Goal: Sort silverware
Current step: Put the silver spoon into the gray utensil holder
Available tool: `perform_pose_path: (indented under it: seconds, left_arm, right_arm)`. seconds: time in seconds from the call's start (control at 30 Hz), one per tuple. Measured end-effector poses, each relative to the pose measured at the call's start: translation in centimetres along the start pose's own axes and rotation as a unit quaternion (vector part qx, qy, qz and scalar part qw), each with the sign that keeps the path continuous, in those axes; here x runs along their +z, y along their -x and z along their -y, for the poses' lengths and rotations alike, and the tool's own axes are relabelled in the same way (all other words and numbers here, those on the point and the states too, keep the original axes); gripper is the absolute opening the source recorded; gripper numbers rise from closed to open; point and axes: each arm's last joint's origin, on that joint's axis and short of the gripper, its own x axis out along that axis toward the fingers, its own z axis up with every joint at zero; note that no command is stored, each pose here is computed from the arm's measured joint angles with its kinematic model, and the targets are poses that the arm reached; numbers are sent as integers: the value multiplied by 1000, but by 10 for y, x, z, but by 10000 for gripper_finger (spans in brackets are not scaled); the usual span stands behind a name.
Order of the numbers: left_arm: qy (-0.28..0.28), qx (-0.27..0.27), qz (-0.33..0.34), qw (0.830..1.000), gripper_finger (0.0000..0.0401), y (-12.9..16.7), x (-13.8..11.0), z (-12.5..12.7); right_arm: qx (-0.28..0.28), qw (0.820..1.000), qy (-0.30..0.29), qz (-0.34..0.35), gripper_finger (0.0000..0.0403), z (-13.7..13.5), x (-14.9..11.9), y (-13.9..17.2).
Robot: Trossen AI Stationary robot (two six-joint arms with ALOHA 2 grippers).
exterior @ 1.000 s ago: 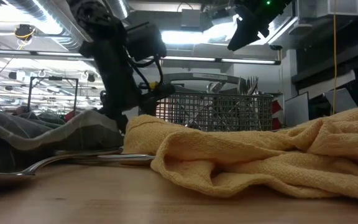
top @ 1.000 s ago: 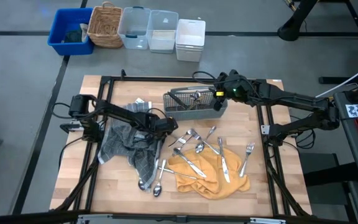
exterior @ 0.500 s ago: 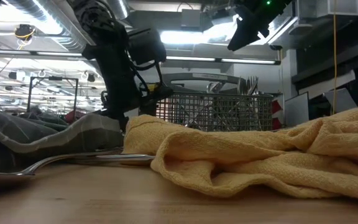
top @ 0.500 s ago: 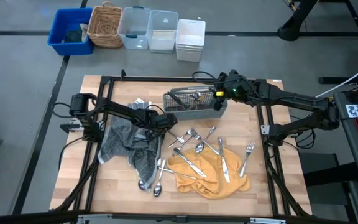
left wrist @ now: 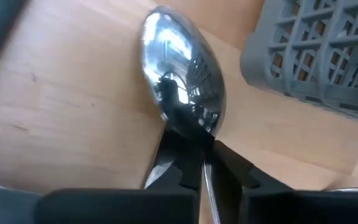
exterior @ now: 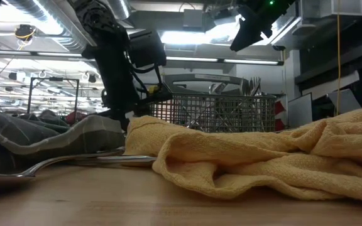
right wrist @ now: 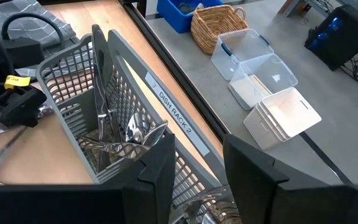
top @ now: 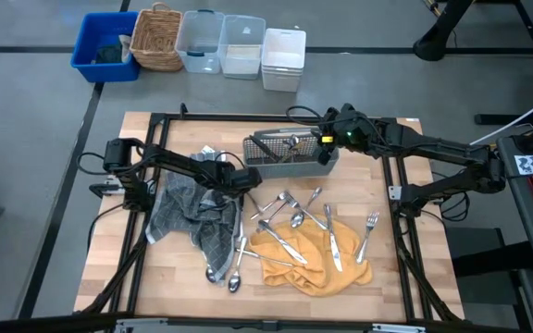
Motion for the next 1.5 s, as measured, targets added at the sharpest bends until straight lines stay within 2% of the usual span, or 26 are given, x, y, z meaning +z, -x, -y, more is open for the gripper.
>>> perform_pose_path:
  seconds: [0.13, 0.3, 0.6, 0.87, 1.0, 1.17, 1.27, 1.33, 1.4, 1.5]
  left_arm:
    - [-18, 9, 5, 1000, 10, 0, 1, -2]
    - [-30, -3, -1, 1000, 5, 1, -4, -1]
    - [-51, -32, -43, 997, 2, 6, -26, -1]
    - [-78, -77, -65, 992, 0, 38, -35, 1]
    - [-94, -100, -46, 990, 0, 57, -32, 2]
    - [-132, -134, 13, 982, 0, 75, -24, 4]
    - [-154, -177, 60, 970, 0, 86, -20, 11]
    - [-173, -224, 102, 954, 0, 94, -19, 19]
    - [-193, -282, 147, 928, 0, 103, -18, 31]
    - [-245, -359, 207, 876, 0, 117, -16, 51]
  right_arm:
    - [0, 1000, 0, 0, 136, 0, 0, 0]
    - [0, 1000, -1, 0, 136, 0, 0, 0]
    - [0, 1000, -1, 0, 136, 0, 0, 0]
    - [0, 1000, 1, -6, 136, 0, -1, 0]
    - [0, 1000, 3, -12, 136, 0, -2, 0]
    - [0, 1000, 5, -15, 136, 0, -3, 0]
    - [0, 1000, 8, -20, 136, 0, -4, 0]
    - [0, 1000, 9, -24, 136, 0, -5, 0]
    - [0, 1000, 10, -26, 136, 0, -5, 0]
    - [0, 1000, 9, -25, 136, 0, -5, 2]
